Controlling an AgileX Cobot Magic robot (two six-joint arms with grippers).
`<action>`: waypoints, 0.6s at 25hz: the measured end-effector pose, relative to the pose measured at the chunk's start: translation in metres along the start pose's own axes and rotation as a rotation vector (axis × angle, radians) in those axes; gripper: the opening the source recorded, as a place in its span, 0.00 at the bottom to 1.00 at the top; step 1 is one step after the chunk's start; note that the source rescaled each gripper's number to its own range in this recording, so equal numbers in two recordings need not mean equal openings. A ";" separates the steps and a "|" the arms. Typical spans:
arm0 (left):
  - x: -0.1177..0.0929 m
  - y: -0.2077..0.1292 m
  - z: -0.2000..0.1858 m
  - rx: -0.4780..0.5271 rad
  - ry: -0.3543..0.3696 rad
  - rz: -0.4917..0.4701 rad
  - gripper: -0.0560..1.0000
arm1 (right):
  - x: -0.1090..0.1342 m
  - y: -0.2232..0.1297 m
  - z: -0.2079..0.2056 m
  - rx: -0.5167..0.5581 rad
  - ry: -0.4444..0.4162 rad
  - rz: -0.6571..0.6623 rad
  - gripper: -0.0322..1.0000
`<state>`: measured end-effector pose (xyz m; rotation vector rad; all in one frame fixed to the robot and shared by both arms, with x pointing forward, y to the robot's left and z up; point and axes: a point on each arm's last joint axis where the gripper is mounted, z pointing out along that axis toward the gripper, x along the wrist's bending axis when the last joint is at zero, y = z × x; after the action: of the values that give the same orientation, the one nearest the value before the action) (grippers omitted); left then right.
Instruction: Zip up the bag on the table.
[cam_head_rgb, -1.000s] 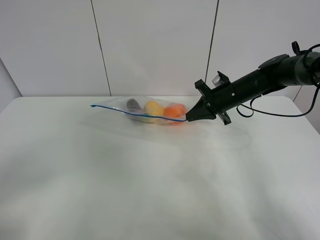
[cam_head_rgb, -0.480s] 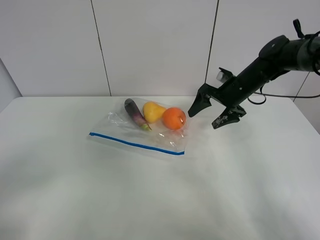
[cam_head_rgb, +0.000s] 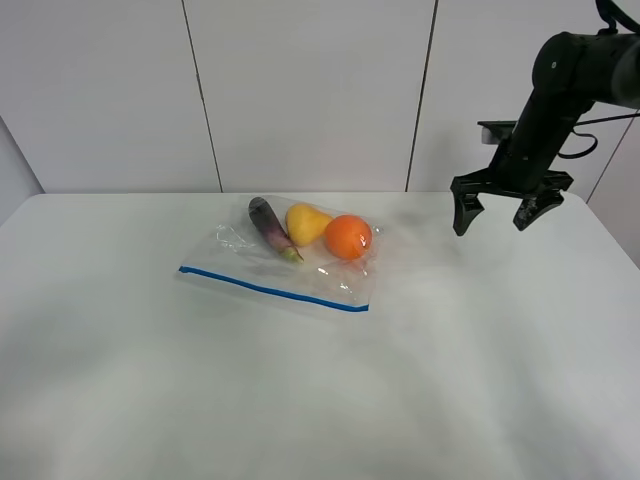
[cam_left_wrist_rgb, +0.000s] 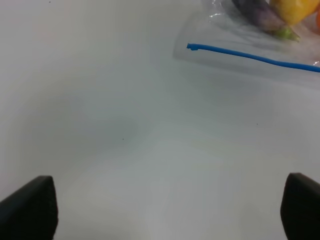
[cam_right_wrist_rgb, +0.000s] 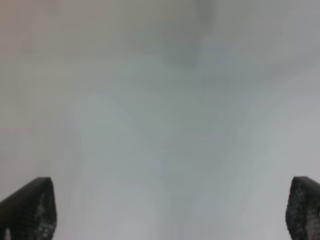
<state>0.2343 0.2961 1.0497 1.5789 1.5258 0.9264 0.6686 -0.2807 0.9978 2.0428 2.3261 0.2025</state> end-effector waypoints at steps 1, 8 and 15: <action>0.000 0.000 0.000 0.000 0.000 0.000 1.00 | -0.006 -0.001 0.000 -0.001 0.000 0.016 0.99; 0.000 0.000 0.000 0.000 0.000 0.000 1.00 | -0.010 -0.027 -0.001 0.052 0.032 0.061 0.99; 0.000 0.000 0.000 0.000 -0.001 0.000 1.00 | 0.005 -0.110 -0.044 0.066 0.036 0.064 0.99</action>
<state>0.2343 0.2960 1.0497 1.5787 1.5255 0.9255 0.5549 -0.2929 1.0282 2.1637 2.3199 0.1685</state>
